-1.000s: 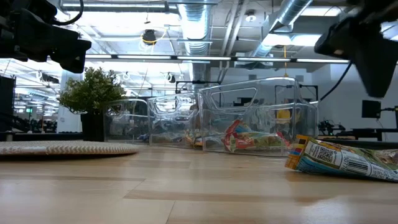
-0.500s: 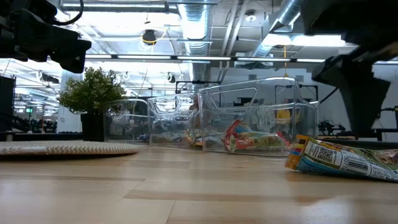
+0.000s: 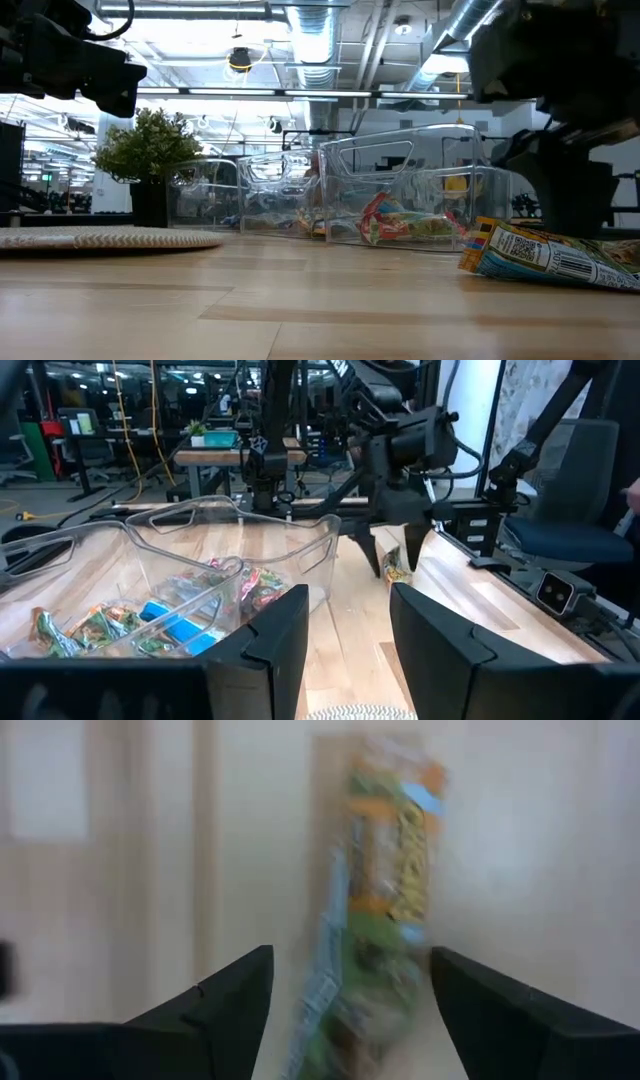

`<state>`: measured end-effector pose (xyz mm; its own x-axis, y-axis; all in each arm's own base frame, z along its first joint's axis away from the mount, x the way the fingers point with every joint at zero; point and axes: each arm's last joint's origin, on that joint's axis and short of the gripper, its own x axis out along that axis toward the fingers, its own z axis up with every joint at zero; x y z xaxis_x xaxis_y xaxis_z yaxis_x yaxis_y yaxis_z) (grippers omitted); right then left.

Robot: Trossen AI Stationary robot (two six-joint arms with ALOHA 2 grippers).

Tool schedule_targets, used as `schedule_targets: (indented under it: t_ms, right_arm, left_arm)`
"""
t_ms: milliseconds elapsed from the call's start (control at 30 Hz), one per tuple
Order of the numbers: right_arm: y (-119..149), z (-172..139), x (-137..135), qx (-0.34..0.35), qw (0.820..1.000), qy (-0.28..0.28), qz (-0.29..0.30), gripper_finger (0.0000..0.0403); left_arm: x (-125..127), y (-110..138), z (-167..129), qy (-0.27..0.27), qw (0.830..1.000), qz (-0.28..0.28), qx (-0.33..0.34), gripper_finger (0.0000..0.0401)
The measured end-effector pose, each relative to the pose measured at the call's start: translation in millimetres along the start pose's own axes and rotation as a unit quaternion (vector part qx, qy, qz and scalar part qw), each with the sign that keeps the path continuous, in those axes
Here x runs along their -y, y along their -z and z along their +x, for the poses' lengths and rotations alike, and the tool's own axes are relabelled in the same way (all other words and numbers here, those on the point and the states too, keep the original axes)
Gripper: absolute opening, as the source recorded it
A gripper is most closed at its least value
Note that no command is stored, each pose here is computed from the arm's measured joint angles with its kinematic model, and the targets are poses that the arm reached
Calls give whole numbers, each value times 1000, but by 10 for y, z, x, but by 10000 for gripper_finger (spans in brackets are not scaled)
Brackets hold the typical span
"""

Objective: Pick and place Granola Bars by type
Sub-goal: Put the yellow granola bar into the middle transparent bin

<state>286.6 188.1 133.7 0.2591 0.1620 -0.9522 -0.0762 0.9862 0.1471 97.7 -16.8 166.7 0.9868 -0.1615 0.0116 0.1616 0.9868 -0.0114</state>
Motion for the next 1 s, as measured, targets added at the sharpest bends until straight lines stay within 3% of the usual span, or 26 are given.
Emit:
schedule_targets:
  t_ms: [333,767,1000]
  right_arm:
    - [-20,95,13,-2,1000,2,4,250]
    - [-10,104,31,-7,999,9,43,113]
    - [-12,107,29,-6,998,7,61,69]
  left_arm:
    - [0,13,10,0,1000,0,-8,138]
    - [0,13,10,-1,1000,0,-8,138]
    - [0,12,10,-1,1000,0,-8,138]
